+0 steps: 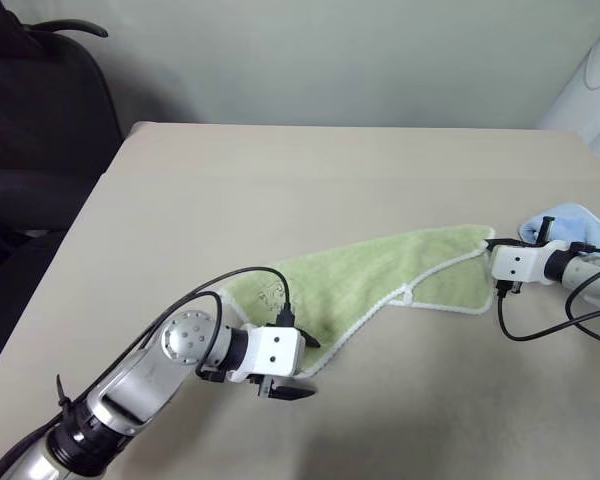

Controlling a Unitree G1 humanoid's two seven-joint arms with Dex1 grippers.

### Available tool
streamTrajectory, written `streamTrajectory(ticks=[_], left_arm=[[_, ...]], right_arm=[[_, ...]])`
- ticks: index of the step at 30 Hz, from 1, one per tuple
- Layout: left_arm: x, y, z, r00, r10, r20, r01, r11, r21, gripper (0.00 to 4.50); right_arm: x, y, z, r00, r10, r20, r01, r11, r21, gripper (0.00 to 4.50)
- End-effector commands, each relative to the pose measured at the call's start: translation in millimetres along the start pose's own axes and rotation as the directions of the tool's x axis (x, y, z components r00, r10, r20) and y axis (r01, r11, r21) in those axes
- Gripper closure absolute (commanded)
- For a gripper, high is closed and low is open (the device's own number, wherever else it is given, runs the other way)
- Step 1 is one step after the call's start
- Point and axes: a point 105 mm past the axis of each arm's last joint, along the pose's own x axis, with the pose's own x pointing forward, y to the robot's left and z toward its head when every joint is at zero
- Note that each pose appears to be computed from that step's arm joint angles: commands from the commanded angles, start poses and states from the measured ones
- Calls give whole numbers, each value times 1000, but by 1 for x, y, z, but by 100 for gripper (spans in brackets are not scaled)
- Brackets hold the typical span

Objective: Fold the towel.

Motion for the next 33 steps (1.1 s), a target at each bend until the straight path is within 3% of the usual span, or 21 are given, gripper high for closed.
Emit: streamTrajectory(ticks=[1, 3, 6, 15, 23, 27, 33], left_arm=[[0, -3, -6, 999, -34, -41, 35, 998, 43, 82], [0, -1, -8, 999, -28, -42, 30, 999, 43, 82], [-1, 8, -12, 999, 13, -44, -12, 999, 37, 136], [-12, 17, -10, 997, 82, 8, -82, 997, 2, 436], [-30, 26, 1, 979, 187, 76, -182, 981, -67, 444], [-60, 57, 35, 882, 383, 276, -327, 917, -228, 444], [-99, 99, 64, 729, 555, 401, -469, 831, -298, 444]], right_arm=[[-9, -20, -1, 998, -58, -2, 58, 998, -7, 450], [-9, -20, 0, 998, -58, -4, 58, 998, -6, 450], [-8, -18, 1, 998, -62, 0, 62, 998, -3, 450], [-6, -19, -1, 997, -71, -7, 71, 997, 20, 450], [-6, -23, -3, 995, -95, -18, 96, 995, 36, 450], [-9, -35, -6, 987, -155, -32, 157, 985, 74, 450], [-16, -61, -12, 967, -245, -66, 252, 960, 119, 450]])
